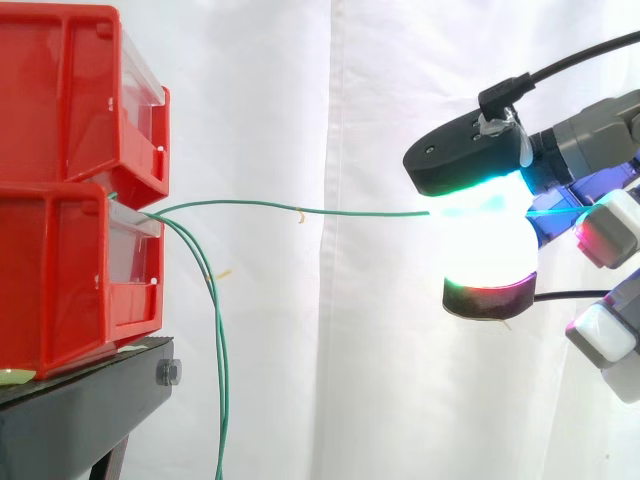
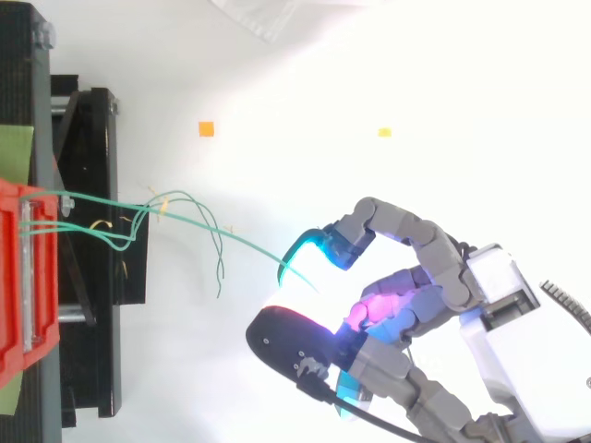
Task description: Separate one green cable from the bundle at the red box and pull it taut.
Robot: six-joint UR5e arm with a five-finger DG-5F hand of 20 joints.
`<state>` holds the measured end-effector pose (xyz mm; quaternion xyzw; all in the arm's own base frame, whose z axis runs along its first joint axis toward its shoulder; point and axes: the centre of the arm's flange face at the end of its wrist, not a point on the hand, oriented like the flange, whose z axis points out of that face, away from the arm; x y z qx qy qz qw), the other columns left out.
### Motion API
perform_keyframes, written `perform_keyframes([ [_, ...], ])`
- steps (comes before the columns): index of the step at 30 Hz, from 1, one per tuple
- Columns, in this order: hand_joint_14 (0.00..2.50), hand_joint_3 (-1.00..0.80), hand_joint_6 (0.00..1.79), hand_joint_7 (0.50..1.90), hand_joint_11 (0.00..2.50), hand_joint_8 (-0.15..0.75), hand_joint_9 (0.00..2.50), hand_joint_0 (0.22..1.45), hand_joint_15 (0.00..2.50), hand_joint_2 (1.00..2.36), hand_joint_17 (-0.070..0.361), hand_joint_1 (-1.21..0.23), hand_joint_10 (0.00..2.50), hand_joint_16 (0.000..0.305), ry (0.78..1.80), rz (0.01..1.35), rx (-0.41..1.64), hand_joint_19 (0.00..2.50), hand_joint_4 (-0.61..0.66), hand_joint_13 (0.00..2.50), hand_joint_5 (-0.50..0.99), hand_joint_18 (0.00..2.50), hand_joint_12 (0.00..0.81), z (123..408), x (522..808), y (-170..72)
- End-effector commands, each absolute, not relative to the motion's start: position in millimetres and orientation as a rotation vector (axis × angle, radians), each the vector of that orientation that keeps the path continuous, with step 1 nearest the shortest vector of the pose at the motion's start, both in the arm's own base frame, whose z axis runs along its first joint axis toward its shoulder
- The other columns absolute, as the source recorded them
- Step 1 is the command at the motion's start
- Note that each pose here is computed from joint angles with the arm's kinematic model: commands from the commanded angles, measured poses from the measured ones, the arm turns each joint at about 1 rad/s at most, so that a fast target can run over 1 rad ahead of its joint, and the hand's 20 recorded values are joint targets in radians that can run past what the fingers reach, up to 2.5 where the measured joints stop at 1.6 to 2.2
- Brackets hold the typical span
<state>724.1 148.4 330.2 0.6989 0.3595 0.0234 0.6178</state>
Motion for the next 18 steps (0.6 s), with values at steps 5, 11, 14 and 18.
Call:
perform_keyframes([
  [5,0.02,-0.19,0.66,1.44,0.78,0.238,1.72,0.71,0.87,1.02,0.092,-0.75,0.03,0.041,0.825,0.053,1.61,0.69,0.08,1.27,0.06,0.82,0.339,330.3,724.4,147.2],
  [11,0.03,-0.19,0.66,1.44,0.82,0.243,1.75,0.71,0.87,1.02,0.098,-0.74,0.03,0.043,0.824,0.055,1.61,0.67,0.08,1.28,0.06,0.85,0.344,330.4,724.5,147.2],
  [14,0.03,-0.2,0.66,1.44,0.82,0.246,1.76,0.71,0.86,1.02,0.097,-0.74,0.03,0.043,0.824,0.055,1.61,0.67,0.08,1.28,0.06,0.85,0.343,329.9,724.2,147.1],
  [18,0.03,-0.19,0.67,1.43,0.82,0.245,1.76,0.7,0.87,1.02,0.096,-0.74,0.03,0.043,0.823,0.056,1.611,0.67,0.08,1.28,0.06,0.84,0.336,330.6,724.5,147.2],
])
